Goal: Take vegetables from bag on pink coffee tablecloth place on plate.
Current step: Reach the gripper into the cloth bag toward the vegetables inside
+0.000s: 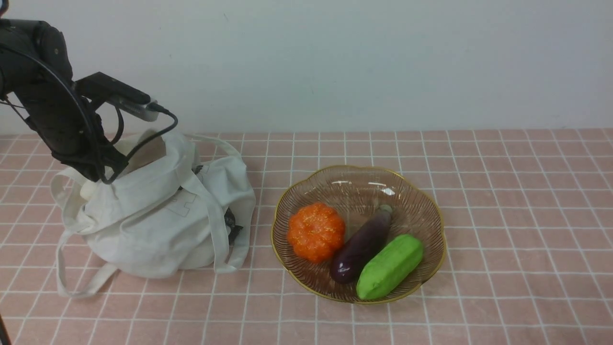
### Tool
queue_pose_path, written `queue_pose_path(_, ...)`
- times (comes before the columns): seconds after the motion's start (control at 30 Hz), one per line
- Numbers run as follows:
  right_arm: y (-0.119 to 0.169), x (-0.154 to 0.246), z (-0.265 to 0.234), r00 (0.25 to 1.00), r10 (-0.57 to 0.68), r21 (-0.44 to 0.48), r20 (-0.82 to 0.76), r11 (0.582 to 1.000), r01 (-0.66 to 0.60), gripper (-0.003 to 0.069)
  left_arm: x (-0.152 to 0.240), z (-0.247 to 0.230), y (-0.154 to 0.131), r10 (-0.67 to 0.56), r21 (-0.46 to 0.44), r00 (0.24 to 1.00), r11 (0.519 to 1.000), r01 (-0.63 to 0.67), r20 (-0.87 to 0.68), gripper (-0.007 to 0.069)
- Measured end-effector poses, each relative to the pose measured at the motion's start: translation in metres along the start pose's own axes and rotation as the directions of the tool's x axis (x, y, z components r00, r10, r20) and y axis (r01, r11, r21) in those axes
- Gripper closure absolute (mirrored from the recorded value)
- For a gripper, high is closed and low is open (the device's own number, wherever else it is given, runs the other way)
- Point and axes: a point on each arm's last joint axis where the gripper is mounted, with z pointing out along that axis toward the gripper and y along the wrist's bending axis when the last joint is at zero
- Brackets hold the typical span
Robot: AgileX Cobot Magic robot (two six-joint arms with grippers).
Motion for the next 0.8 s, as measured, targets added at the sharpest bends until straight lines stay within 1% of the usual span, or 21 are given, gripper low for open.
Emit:
queue_pose_path(0.07, 0.000, 0.000, 0.000, 1.000, 0.000, 0.000, 0.000, 1.000, 0.000, 0.0673, -0.001, 0.000, 0.001, 0.000, -0.008, 1.000, 1.000, 0.000, 0.016, 0.0576)
queue_pose_path(0.17, 0.000, 0.000, 0.000, 1.000, 0.000, 0.000, 0.000, 1.000, 0.000, 0.0673, -0.004, 0.000, 0.002, 0.001, -0.024, 0.999, 1.000, 0.000, 0.047, 0.0455)
queue_pose_path(0.2, 0.000, 0.000, 0.000, 1.000, 0.000, 0.000, 0.000, 1.000, 0.000, 0.0673, -0.004, 0.000, 0.002, 0.001, -0.024, 0.999, 1.000, 0.000, 0.047, 0.0445)
queue_pose_path(0.23, 0.000, 0.000, 0.000, 1.000, 0.000, 0.000, 0.000, 1.000, 0.000, 0.0673, -0.005, 0.000, 0.003, 0.003, -0.033, 0.998, 0.999, -0.001, 0.058, 0.0373)
queue_pose_path(0.27, 0.000, 0.000, 0.000, 1.000, 0.000, 0.000, 0.000, 1.000, 0.000, 0.0673, -0.006, 0.001, 0.003, 0.004, -0.034, 0.998, 0.999, -0.002, 0.059, 0.0352)
queue_pose_path(0.3, 0.000, 0.000, 0.000, 1.000, 0.000, 0.000, 0.000, 1.000, 0.000, 0.0673, -0.006, 0.003, 0.003, 0.005, -0.036, 0.998, 0.999, -0.003, 0.062, 0.0292)
queue_pose_path(0.33, 0.000, 0.000, 0.000, 1.000, 0.000, 0.000, 0.000, 1.000, 0.000, 0.0673, -0.006, 0.006, 0.003, 0.005, -0.034, 0.998, 0.999, -0.003, 0.058, 0.0254)
queue_pose_path(0.4, 0.000, 0.000, 0.000, 1.000, -0.001, 0.000, 0.000, 1.000, 0.001, 0.0673, -0.006, 0.016, 0.002, 0.006, -0.022, 0.999, 1.000, -0.005, 0.038, 0.0152)
queue_pose_path(0.5, 0.000, 0.000, 0.000, 1.000, -0.001, 0.000, 0.000, 1.000, 0.001, 0.0673, -0.005, 0.027, 0.001, 0.007, -0.008, 1.000, 1.000, -0.007, 0.013, 0.0104)
queue_pose_path(0.6, 0.000, 0.000, 0.000, 1.000, -0.001, 0.000, 0.000, 1.000, 0.001, 0.0673, -0.005, 0.032, 0.000, 0.008, -0.002, 1.000, 1.000, -0.008, 0.003, 0.0097)
queue_pose_path(0.67, 0.000, 0.000, 0.000, 1.000, -0.001, 0.000, 0.000, 1.000, 0.001, 0.0673, -0.004, 0.036, 0.000, 0.009, 0.001, 1.000, 1.000, -0.009, -0.005, 0.0097)
queue_pose_path(0.8, 0.000, 0.000, 0.000, 1.000, -0.001, 0.000, 0.000, 1.000, 0.001, 0.0673, -0.003, 0.048, -0.001, 0.011, 0.013, 1.000, 1.000, -0.011, -0.027, 0.0139)
